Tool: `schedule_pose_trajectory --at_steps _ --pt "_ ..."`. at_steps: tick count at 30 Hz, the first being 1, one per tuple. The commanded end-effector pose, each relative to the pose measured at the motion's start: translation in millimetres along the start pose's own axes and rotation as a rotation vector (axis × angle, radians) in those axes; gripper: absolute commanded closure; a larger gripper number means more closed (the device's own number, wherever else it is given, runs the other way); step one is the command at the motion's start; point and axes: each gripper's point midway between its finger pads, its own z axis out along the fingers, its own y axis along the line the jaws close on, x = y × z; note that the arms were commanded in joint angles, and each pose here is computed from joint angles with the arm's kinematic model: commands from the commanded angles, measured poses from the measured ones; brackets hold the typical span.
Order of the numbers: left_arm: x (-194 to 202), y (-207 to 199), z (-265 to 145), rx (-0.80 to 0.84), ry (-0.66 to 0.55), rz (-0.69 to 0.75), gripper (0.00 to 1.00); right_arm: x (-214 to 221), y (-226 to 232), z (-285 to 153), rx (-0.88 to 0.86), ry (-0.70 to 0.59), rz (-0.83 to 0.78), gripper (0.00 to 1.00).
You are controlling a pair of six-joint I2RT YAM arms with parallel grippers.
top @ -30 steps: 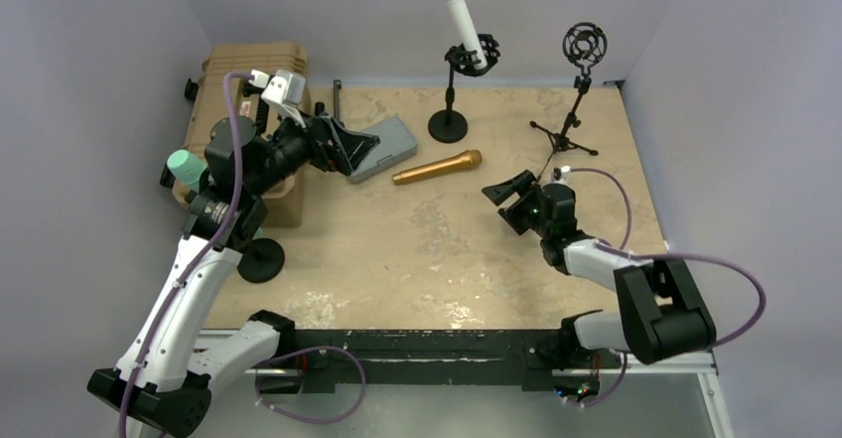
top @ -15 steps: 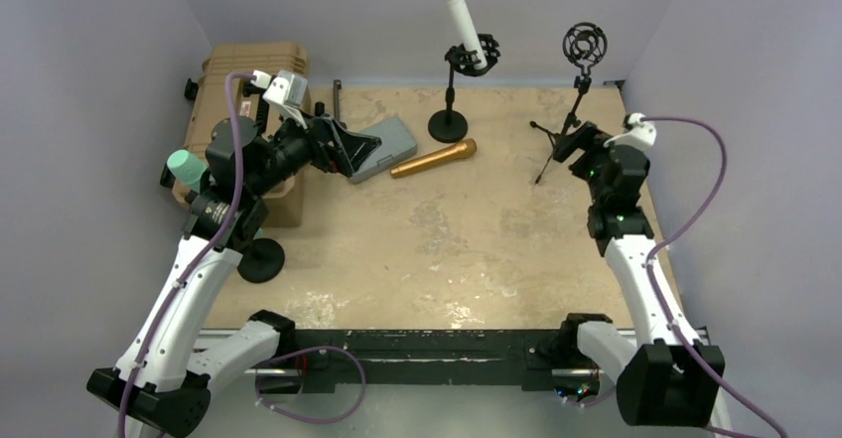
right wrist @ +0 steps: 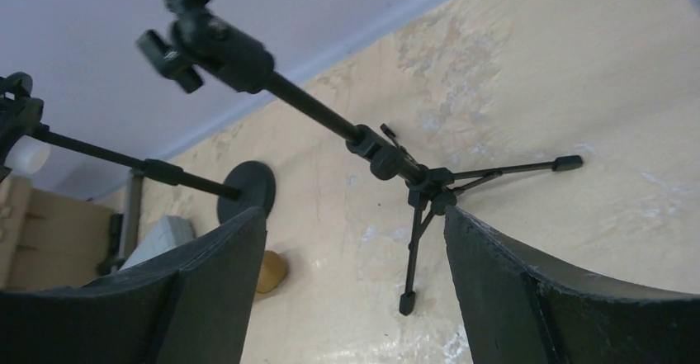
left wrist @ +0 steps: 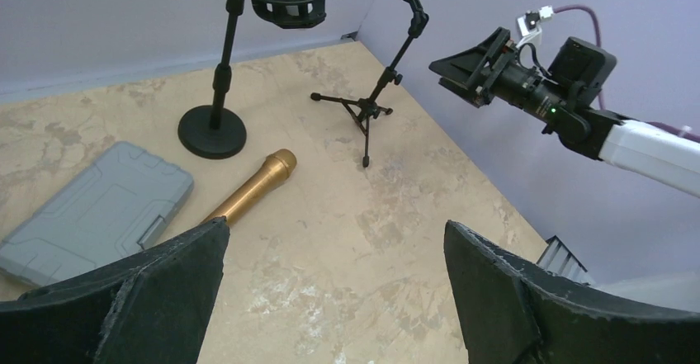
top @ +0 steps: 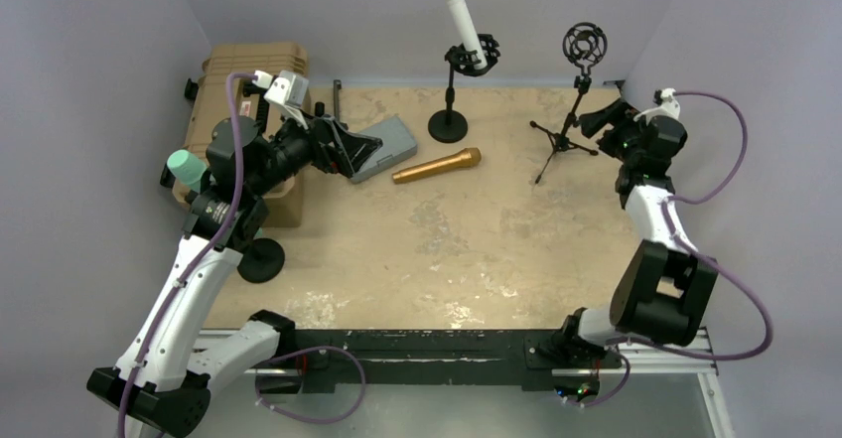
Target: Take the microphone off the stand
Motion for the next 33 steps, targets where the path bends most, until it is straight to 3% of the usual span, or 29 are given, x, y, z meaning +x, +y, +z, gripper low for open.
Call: schedule_pose_trajectory --at_steps 1,11,23,33 --pt "-6.0 -11.0 0.8 0.049 -0.022 0.004 0.0 8.0 18.3 12.9 -0.303 0.085 0.153 0.24" --pt "-2.9 -13.4 3.4 0.064 -0.011 -0.003 0.0 35.9 -1.4 50.5 -0.432 0.169 0.298 0.28" --pt "-0.5 -11.6 6.2 0.062 -0.002 -0.008 0.0 30.9 -18.7 74.4 -0.376 0.135 0.268 0.41" --pt "0.1 -11.7 7.1 0.065 0.001 -0.011 0.0 29.4 -13.3 80.2 -0.428 0.147 0.272 0.52"
